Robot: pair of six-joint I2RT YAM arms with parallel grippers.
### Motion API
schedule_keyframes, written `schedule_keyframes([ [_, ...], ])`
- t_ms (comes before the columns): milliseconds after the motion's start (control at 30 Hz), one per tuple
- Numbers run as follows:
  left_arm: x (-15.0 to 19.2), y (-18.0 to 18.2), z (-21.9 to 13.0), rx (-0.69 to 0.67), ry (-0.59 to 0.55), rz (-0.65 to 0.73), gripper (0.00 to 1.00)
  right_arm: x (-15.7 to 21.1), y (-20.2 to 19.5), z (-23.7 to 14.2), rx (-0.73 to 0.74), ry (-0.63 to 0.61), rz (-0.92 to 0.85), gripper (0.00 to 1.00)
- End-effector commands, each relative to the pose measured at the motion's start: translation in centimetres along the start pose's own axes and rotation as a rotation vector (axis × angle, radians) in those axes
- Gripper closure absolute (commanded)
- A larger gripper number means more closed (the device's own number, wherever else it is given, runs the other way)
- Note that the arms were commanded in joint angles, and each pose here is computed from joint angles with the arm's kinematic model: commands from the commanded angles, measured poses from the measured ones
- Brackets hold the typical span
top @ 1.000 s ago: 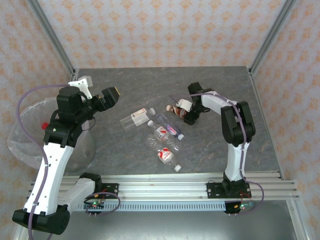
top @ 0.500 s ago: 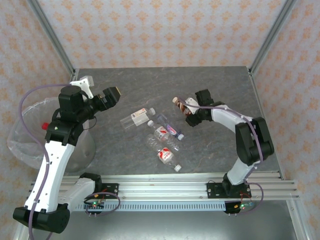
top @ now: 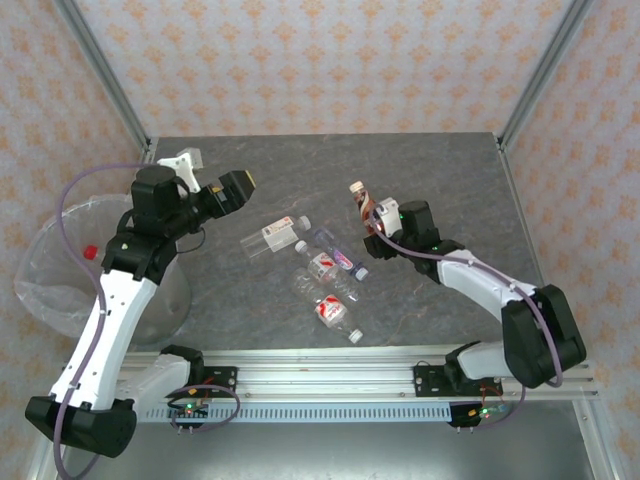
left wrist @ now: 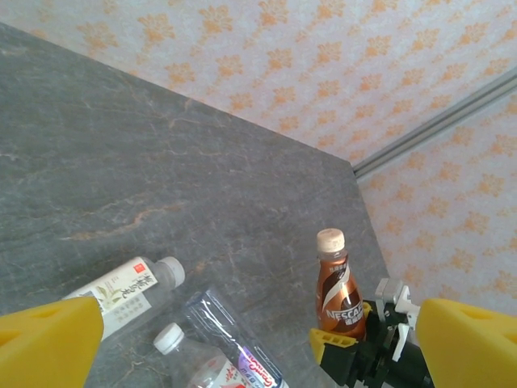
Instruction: Put the plastic bottles in the bin
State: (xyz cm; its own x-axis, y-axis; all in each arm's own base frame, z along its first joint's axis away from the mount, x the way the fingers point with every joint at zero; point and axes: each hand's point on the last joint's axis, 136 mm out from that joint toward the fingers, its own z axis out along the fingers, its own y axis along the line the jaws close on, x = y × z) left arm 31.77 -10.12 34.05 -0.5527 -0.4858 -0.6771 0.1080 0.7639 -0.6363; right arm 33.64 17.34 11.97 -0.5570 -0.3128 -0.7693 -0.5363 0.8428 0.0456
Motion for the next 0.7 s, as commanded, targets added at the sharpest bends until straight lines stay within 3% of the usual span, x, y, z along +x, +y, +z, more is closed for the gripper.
schedule_keyframes([
  [0, -0.2, -1.5, 0.6, 0.052, 0.003, 0.004, 0.00, -2.2, 1.1, -1.1, -0.059, -0.110, 0.110, 0.87],
  [100, 0.1, -2.2, 1.2, 0.061, 0.029, 0.010, 0.00, -2.3, 2.0, -1.6, -0.107, -0.129, 0.154, 1.00],
  [333, 1.7, -3.5, 3.4, 0.081, 0.068, 0.022, 0.00, -6.1, 3.3, -3.1, -0.200, -0.286, 0.426, 1.00],
  [667, 3.8, -5.0, 7.4, 0.008, 0.074, 0.069, 0.00, -8.1, 9.2, -3.9, -0.372, -0.276, 0.503, 1.00],
])
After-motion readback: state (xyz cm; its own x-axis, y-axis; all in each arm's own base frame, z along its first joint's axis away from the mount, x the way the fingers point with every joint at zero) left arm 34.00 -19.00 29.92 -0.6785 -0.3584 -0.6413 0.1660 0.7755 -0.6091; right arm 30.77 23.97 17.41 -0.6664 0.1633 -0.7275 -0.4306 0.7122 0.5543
